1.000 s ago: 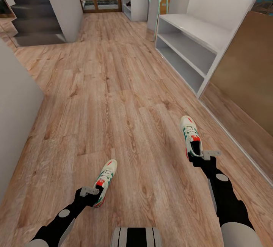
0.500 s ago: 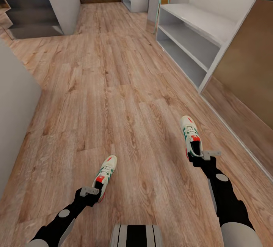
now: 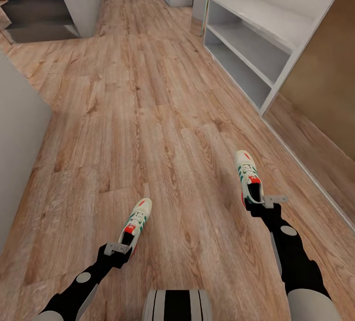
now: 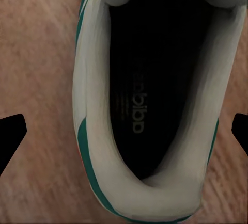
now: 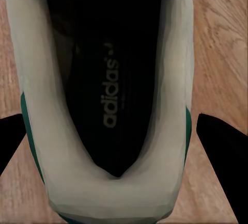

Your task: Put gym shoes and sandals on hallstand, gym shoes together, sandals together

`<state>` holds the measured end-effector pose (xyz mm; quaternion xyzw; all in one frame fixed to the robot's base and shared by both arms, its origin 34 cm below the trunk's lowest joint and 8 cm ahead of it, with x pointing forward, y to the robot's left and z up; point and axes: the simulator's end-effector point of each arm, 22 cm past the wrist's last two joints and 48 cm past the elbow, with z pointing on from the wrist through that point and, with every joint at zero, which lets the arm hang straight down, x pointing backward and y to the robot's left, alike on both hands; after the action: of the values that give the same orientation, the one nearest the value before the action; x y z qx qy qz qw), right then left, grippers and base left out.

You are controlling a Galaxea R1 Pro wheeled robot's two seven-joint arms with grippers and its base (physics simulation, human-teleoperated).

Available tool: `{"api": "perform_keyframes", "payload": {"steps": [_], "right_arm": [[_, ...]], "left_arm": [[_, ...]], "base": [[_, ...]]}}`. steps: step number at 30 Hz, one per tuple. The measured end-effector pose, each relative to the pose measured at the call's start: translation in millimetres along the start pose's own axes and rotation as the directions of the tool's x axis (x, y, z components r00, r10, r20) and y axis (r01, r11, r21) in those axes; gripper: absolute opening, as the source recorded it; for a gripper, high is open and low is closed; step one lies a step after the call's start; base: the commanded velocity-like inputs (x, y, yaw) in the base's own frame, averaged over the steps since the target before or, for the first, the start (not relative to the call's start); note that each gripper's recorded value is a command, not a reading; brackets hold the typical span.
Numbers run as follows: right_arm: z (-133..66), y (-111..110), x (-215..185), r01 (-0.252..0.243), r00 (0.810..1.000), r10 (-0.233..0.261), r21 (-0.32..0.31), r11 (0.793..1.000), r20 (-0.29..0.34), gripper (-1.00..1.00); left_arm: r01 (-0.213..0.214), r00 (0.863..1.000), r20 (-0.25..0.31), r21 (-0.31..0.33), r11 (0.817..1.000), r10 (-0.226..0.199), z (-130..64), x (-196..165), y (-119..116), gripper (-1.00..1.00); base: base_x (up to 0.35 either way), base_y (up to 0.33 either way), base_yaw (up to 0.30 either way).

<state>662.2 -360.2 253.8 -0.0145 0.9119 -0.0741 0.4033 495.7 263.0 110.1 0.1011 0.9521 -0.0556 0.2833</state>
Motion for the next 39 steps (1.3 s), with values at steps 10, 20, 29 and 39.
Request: {"api": "perform_keyframes", "payload": {"steps": [10, 20, 29, 39], "right_arm": [[0.0, 0.0, 0.0, 0.000, 1.000, 0.000, 0.000, 1.000, 0.000, -1.00], [3.4, 1.1, 9.7, 0.002, 1.000, -0.002, -0.001, 1.000, -0.016, -1.00], [10.8, 4.1, 32.0, 0.007, 0.999, -0.007, -0.004, 1.000, -0.051, -1.00], [12.4, 5.4, 38.7, 0.009, 0.998, -0.010, -0.007, 1.000, -0.059, -1.00]], "left_arm": [[-0.007, 1.000, 0.027, -0.001, 1.000, 0.007, -0.8, -4.2, 0.8, 1.00], [-0.005, 1.000, 0.013, 0.003, 1.000, 0.005, -0.2, 11.8, -1.6, 1.00], [0.001, 1.000, -0.022, 0.009, 1.000, -0.001, 4.5, 33.5, -4.1, 1.00], [0.002, 1.000, -0.028, 0.010, 1.000, -0.002, 5.6, 37.5, -4.4, 1.00]], "base": [[0.000, 0.000, 0.000], [0.000, 0.000, 0.000], [0.000, 0.000, 0.000], [0.000, 0.000, 0.000]]}}
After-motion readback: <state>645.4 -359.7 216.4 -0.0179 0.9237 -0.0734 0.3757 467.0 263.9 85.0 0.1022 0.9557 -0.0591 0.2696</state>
